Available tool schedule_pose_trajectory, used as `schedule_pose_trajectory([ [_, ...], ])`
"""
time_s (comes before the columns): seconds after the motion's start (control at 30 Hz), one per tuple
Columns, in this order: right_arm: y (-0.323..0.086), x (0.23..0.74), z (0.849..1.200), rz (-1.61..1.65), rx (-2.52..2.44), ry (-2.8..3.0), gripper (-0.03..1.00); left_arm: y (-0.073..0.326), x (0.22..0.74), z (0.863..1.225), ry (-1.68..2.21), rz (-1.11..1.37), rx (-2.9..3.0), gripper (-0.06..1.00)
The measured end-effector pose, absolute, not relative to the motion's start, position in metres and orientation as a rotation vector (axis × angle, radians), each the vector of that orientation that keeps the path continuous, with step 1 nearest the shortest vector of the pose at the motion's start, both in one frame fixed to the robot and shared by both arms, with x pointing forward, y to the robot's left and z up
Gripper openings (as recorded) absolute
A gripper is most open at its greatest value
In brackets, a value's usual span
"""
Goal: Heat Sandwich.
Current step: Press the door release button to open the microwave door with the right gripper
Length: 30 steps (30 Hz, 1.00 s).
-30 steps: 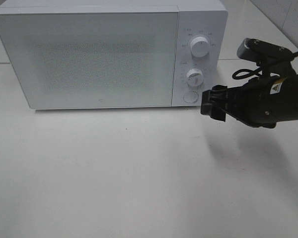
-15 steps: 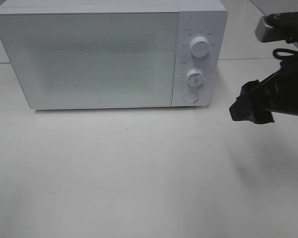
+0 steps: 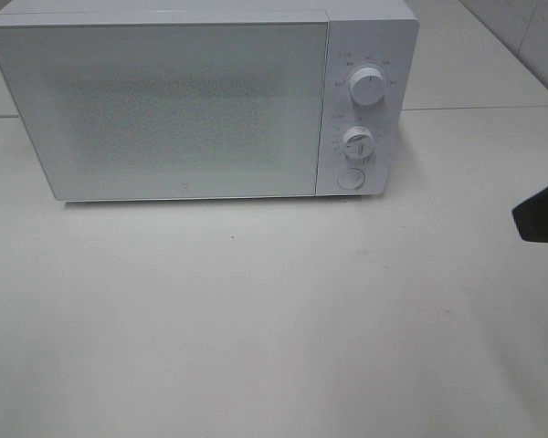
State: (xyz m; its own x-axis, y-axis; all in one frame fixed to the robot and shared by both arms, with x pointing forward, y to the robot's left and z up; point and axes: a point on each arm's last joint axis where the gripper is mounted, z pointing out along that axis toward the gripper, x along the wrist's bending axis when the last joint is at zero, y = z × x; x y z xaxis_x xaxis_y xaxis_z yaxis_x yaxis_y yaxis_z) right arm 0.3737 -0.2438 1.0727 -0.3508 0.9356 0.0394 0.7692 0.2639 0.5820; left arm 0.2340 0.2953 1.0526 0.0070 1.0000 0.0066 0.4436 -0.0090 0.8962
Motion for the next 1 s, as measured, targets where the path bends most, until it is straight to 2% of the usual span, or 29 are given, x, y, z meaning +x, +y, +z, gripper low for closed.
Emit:
schedule_pose_trajectory([
  [0.43,-0.276,0.304,1.096,0.802,1.490,2.122,0.76,0.295,0.234,1.053,1.531,0.958,1.548,0.99],
  [0.7,-0.297,0.262,1.104,0.905,1.522,1.836,0.76,0.295,0.234,1.053,1.531,0.958,1.548,0.99],
  [1.0,-0.302,0.237,1.080,0.943,1.566,1.607,0.76,0.295,0.234,1.053,1.531,0.958,1.548,0.99],
])
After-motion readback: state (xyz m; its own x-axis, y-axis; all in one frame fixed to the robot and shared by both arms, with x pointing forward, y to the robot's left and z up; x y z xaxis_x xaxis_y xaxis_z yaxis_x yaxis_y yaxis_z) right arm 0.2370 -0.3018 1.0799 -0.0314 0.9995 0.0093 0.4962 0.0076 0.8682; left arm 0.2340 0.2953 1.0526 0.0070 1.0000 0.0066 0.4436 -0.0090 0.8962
